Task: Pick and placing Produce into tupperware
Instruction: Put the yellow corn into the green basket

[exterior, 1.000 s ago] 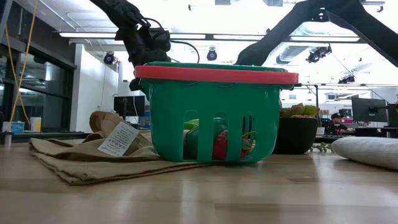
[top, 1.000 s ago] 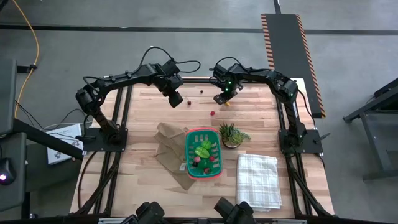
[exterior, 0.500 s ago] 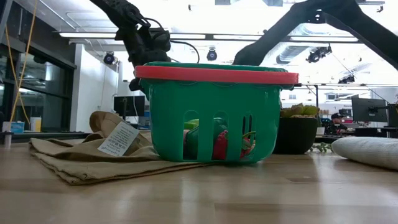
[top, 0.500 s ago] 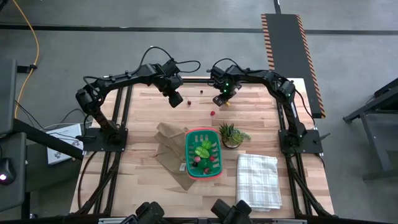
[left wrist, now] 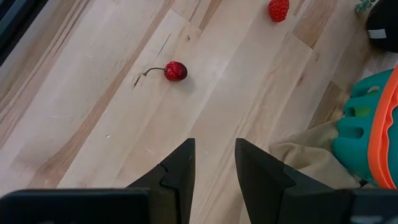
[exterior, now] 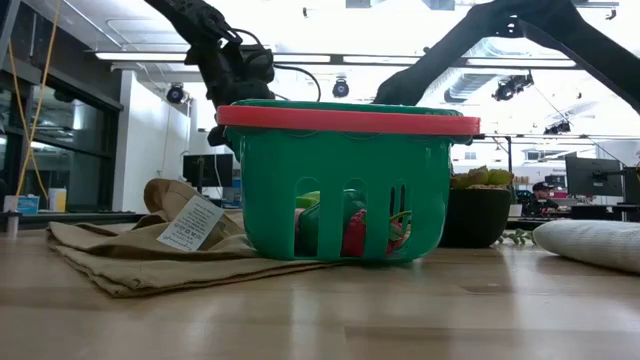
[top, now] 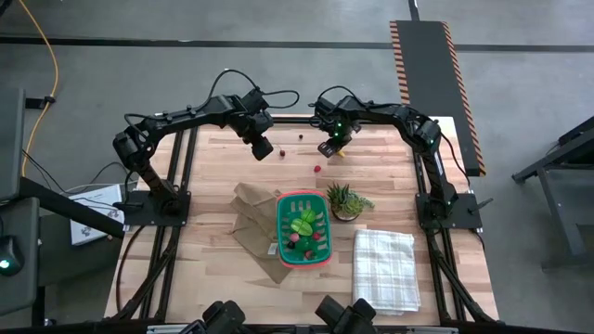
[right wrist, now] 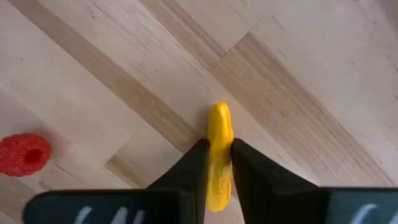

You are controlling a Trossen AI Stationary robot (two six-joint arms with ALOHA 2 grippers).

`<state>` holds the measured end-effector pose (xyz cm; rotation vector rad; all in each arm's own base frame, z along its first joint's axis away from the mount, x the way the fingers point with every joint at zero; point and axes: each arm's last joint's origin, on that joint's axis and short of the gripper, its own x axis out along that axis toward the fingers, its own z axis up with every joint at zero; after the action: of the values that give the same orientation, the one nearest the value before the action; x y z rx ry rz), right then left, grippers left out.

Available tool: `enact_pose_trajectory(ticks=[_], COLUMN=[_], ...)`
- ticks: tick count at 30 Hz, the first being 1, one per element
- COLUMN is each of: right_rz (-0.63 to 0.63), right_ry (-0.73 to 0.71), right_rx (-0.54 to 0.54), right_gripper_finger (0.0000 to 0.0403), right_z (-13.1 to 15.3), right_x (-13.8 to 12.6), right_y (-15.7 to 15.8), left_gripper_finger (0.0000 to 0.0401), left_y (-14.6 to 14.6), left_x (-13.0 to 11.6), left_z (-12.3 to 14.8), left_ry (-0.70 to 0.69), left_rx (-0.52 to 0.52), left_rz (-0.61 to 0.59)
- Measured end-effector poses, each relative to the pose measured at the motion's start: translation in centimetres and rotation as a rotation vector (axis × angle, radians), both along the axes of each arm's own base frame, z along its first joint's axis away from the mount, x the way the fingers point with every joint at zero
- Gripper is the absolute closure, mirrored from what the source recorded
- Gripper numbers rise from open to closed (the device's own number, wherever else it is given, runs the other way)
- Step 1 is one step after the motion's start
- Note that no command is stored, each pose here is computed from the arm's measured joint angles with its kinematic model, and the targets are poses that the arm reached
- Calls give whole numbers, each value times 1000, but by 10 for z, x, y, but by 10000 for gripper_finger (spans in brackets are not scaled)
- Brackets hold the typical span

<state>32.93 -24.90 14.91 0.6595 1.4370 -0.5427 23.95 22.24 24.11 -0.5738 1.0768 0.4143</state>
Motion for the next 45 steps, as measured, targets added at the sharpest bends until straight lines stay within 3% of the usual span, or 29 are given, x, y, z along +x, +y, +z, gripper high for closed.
enact_pose_trajectory(ticks=[16,29,38,45], right_rz=[11,72,179,264], right_ry=[12,-99,-94,-94], right_rx=[60,-24,-25,-21], right_gripper_finger=[357,357,357,357], right_z=[3,67,93,102], right_x=[-2,19,28,40], right_y=[3,-7,9,34], left_gripper_finger=[300,300,300,300], left_y=[0,-1,7,26], left_x=[0,-1,-9,-38], left_z=[0,1,40,68], left_ry=[0,20,161,209], left_rx=[0,3,121,136], left_rz=[-1,-28,-31,14])
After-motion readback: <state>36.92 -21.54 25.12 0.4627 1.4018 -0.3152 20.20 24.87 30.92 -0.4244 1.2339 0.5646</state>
